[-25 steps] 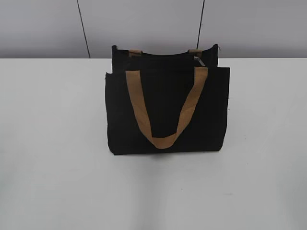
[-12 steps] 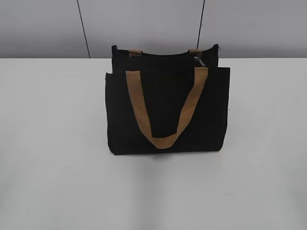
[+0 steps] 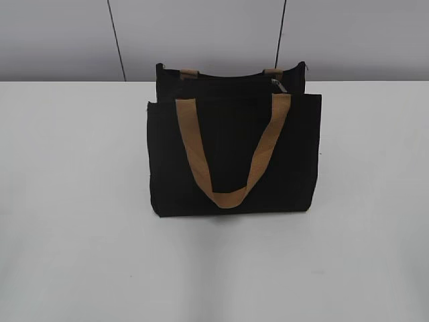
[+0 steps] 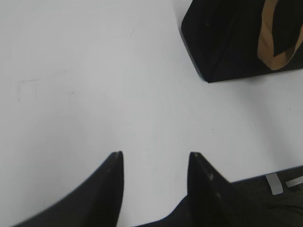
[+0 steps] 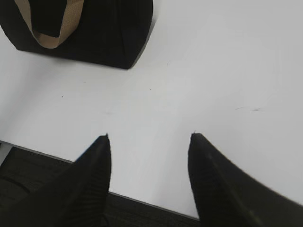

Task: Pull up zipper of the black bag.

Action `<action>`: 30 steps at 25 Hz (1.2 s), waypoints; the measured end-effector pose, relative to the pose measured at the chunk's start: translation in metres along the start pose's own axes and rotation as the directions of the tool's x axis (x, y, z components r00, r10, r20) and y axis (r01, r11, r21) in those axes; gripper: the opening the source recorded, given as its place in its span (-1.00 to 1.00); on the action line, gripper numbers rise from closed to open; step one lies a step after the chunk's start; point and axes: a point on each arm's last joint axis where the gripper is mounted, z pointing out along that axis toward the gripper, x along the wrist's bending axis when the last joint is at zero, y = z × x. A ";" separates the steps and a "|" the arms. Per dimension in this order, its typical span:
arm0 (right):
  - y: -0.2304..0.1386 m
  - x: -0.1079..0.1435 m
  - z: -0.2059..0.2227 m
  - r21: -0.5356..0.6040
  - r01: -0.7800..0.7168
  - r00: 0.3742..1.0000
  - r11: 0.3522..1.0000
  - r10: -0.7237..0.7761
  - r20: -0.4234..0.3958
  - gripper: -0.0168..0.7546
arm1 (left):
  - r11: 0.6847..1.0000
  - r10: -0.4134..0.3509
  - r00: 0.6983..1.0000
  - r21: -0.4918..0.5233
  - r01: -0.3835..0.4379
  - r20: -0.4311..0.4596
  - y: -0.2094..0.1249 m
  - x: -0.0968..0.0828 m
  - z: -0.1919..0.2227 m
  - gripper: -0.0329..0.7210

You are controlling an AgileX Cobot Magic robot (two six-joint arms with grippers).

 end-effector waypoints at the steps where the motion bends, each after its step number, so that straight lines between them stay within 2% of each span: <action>1: 0.000 0.000 0.000 0.000 0.000 1.000 1.000 0.000 0.000 0.11 | 1.000 0.000 1.000 0.000 0.000 0.000 0.000 0.000 0.000 -0.03; 9: 0.000 0.000 0.000 -0.001 0.000 1.000 1.000 0.000 0.000 0.11 | 1.000 -0.017 1.000 -0.009 0.017 -0.021 0.000 0.001 -0.001 -0.11; 12: 0.000 0.000 0.000 -0.002 -0.008 1.000 1.000 0.008 0.014 0.11 | 0.998 -0.042 0.998 -0.050 0.040 -0.049 -0.003 0.002 -0.006 -0.13; 16: 0.000 0.000 0.000 -0.005 -0.045 0.996 0.999 0.046 0.074 0.11 | 0.988 -0.098 0.988 -0.127 0.084 -0.116 -0.009 0.002 -0.016 -0.14; 22: 0.000 0.000 0.001 -0.018 -0.117 0.975 0.993 0.118 0.188 0.11 | 0.965 -0.186 0.958 -0.226 0.135 -0.221 -0.018 0.000 -0.026 -0.14; 30: -0.003 0.002 -0.004 -0.070 -0.149 0.953 0.986 0.162 0.254 0.11 | 0.958 -0.214 0.942 -0.244 0.151 -0.256 -0.019 -0.001 -0.027 -0.14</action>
